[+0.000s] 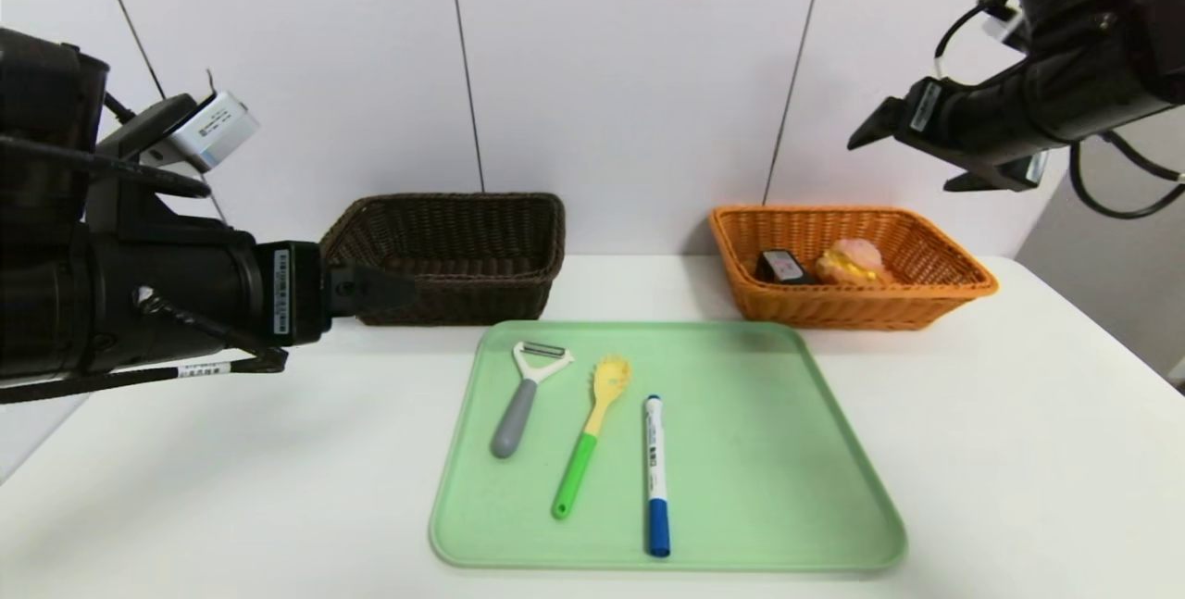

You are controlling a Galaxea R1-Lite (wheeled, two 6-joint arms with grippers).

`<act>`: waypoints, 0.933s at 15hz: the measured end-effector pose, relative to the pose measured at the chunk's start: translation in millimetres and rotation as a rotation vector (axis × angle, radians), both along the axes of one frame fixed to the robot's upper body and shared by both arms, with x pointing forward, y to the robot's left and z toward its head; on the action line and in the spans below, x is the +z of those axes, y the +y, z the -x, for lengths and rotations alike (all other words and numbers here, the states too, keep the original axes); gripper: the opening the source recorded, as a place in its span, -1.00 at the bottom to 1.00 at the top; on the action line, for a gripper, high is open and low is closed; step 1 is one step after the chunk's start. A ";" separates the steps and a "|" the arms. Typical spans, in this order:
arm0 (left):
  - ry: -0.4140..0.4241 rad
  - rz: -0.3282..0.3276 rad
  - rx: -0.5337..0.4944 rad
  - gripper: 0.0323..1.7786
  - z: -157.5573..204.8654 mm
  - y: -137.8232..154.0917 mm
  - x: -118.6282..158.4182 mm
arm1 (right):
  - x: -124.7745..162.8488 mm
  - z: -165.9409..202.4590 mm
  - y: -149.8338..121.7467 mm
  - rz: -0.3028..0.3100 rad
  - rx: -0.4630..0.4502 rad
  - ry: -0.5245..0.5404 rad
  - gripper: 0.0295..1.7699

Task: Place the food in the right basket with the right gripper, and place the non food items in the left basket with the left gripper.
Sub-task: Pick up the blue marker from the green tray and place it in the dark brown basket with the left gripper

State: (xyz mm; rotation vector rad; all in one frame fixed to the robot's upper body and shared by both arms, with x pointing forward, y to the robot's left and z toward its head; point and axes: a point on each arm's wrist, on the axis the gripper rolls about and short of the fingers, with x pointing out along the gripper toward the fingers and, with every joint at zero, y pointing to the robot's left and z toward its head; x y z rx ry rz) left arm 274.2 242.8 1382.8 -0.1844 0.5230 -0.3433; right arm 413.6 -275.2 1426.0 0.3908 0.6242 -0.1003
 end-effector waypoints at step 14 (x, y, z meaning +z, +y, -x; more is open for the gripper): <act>0.448 -0.056 -0.089 0.90 -36.2 -175.3 -7.8 | -24.0 144.3 -3.9 0.140 0.183 0.202 0.91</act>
